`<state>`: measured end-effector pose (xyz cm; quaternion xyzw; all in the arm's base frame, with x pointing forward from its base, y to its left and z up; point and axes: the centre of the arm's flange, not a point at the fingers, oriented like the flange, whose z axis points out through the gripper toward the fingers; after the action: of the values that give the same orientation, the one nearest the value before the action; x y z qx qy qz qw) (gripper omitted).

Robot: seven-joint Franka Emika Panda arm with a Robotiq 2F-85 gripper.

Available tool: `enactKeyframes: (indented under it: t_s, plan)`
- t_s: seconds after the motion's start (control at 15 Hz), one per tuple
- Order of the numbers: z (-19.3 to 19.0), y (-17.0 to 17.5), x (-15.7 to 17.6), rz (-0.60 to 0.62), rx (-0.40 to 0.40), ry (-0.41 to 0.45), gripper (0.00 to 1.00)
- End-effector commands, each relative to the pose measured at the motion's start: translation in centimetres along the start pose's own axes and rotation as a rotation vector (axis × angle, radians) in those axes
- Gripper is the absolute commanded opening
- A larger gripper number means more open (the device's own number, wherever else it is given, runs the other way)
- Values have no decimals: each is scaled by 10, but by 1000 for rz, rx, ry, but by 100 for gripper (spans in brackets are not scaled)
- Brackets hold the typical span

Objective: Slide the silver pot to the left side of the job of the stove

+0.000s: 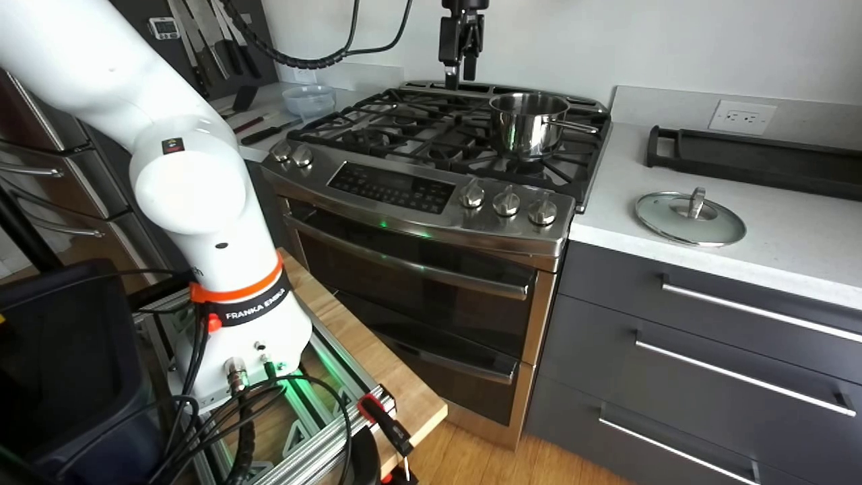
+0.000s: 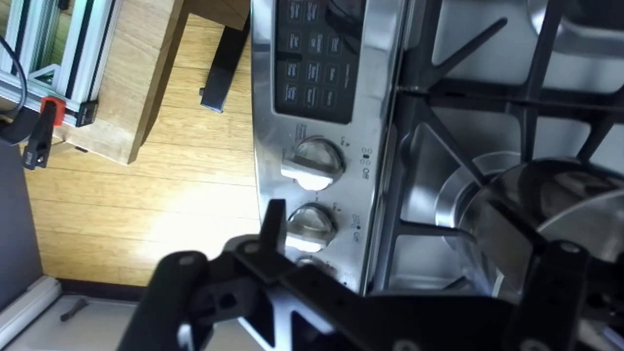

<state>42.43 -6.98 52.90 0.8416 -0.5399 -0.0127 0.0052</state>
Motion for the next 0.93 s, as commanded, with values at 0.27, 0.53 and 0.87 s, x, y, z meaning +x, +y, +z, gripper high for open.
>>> enactKeyframes:
  t_s: [0.27, 0.53, 0.87]
  plan:
    - [17, -29, 97, 113, -27, 64, 100]
    - [19, -49, 117, 232, 2, 72, 100]
    - [33, -58, 134, 388, -8, 66, 100]
